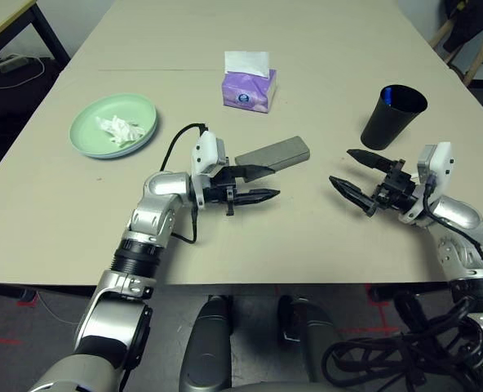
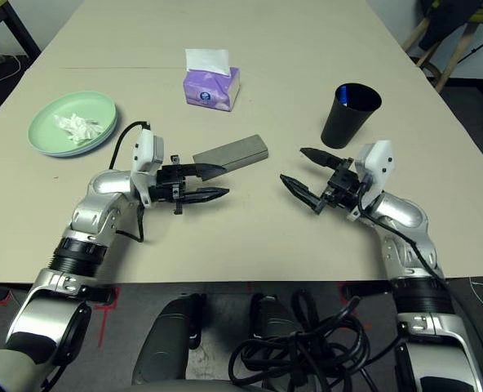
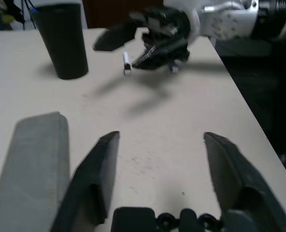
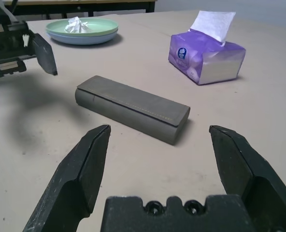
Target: Organize and tidy the items on the table.
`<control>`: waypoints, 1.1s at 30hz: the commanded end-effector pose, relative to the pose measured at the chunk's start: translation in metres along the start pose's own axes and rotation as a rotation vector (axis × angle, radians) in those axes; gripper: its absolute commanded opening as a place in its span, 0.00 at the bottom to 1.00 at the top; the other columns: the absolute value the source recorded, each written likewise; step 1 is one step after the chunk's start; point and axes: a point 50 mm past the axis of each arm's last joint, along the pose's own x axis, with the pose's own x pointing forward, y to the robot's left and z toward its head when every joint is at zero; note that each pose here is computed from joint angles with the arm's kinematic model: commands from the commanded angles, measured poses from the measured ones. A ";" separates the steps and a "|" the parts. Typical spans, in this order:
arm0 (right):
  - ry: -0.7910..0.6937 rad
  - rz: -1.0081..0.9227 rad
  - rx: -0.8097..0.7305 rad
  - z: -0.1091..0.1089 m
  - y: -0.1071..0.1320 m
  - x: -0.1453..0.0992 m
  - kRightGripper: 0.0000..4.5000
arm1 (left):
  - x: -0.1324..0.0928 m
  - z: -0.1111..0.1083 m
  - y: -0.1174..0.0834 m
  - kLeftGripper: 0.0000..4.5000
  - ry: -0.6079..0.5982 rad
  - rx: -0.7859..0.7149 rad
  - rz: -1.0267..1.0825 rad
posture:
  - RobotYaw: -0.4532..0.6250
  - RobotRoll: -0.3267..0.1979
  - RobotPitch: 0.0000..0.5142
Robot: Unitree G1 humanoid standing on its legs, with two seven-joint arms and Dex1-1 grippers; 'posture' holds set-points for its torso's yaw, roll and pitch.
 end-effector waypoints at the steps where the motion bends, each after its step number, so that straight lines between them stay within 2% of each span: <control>1: 0.089 0.078 -0.047 0.001 -0.006 -0.007 1.00 | 0.009 -0.004 -0.004 0.99 0.007 0.045 -0.021 | 0.52 0.62 0.29; 5: 0.317 0.244 -0.114 -0.001 -0.013 -0.025 1.00 | 0.015 -0.012 -0.006 0.99 0.012 0.055 -0.051 | 0.51 0.62 0.31; 9: 0.481 0.426 -0.157 0.012 -0.024 -0.041 1.00 | 0.021 -0.014 -0.007 0.99 -0.020 0.011 -0.064 | 0.49 0.62 0.32; 11: 0.639 0.553 -0.190 0.022 -0.031 -0.054 1.00 | 0.022 -0.015 -0.007 0.99 -0.026 0.000 -0.055 | 0.49 0.62 0.32; 15: 0.800 0.641 -0.251 0.030 -0.038 -0.064 1.00 | 0.022 -0.015 -0.006 0.99 -0.030 -0.003 -0.041 | 0.49 0.62 0.33; 18: 0.958 0.713 -0.375 0.033 -0.046 -0.067 1.00 | 0.020 -0.015 -0.005 0.99 -0.036 -0.003 -0.021 | 0.49 0.62 0.33; 25: 1.083 0.834 -0.493 0.029 -0.046 -0.061 1.00 | 0.015 -0.014 -0.003 0.99 -0.032 -0.001 0.006 | 0.50 0.62 0.34; 33: 1.148 0.881 -0.569 0.033 -0.046 -0.055 1.00 | 0.013 -0.013 0.000 0.99 -0.031 -0.001 0.021 | 0.49 0.62 0.35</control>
